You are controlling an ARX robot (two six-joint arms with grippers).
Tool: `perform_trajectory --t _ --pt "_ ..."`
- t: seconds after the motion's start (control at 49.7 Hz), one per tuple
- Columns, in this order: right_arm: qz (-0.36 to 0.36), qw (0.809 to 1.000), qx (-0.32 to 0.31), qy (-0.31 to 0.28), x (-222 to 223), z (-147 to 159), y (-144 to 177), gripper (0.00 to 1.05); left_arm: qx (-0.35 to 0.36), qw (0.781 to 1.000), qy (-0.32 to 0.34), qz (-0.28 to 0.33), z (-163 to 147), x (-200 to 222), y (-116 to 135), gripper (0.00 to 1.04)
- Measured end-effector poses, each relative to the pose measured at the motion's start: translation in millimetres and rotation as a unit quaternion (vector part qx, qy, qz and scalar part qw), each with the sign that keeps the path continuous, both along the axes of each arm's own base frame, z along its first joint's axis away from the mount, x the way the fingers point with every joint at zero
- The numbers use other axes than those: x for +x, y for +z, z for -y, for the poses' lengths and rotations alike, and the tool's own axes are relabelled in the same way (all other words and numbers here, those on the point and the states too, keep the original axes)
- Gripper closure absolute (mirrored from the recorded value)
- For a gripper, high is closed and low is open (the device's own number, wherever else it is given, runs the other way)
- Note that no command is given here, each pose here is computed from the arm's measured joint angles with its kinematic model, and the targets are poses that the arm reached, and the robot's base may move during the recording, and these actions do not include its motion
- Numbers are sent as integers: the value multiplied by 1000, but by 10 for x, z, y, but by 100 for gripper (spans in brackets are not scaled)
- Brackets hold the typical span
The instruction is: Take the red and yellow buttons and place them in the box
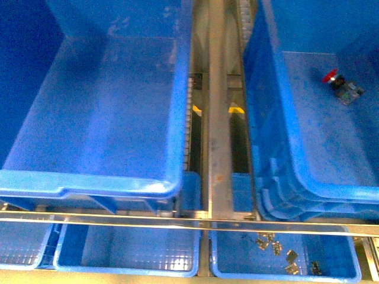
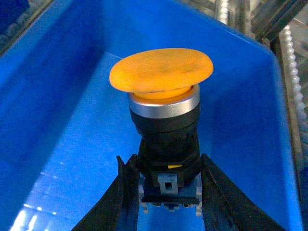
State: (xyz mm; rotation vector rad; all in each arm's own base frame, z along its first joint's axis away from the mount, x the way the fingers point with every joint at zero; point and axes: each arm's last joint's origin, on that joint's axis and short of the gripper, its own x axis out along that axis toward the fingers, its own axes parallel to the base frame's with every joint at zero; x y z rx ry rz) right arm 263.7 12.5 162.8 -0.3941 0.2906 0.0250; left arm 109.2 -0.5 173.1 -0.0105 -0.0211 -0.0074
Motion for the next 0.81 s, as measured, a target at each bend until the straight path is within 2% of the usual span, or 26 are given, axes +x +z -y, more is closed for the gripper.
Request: perform_trajectory --t 0.161,0.705,0.725,0.805 --pt "0 1000 6 -11 -7 16 -9 78 0 1000 1 -18 -2 -88 -50 102" --pt "-4 1000 10 11 -9 -72 -29 78 1 1000 3 -8 -4 -118 -38 102" --pt "-4 1000 10 11 -9 -74 -30 78 1 1000 3 -8 -4 -118 -38 101" --pt "-5 1000 10 14 -11 -92 -31 78 1 1000 3 -8 -4 -118 -38 83"
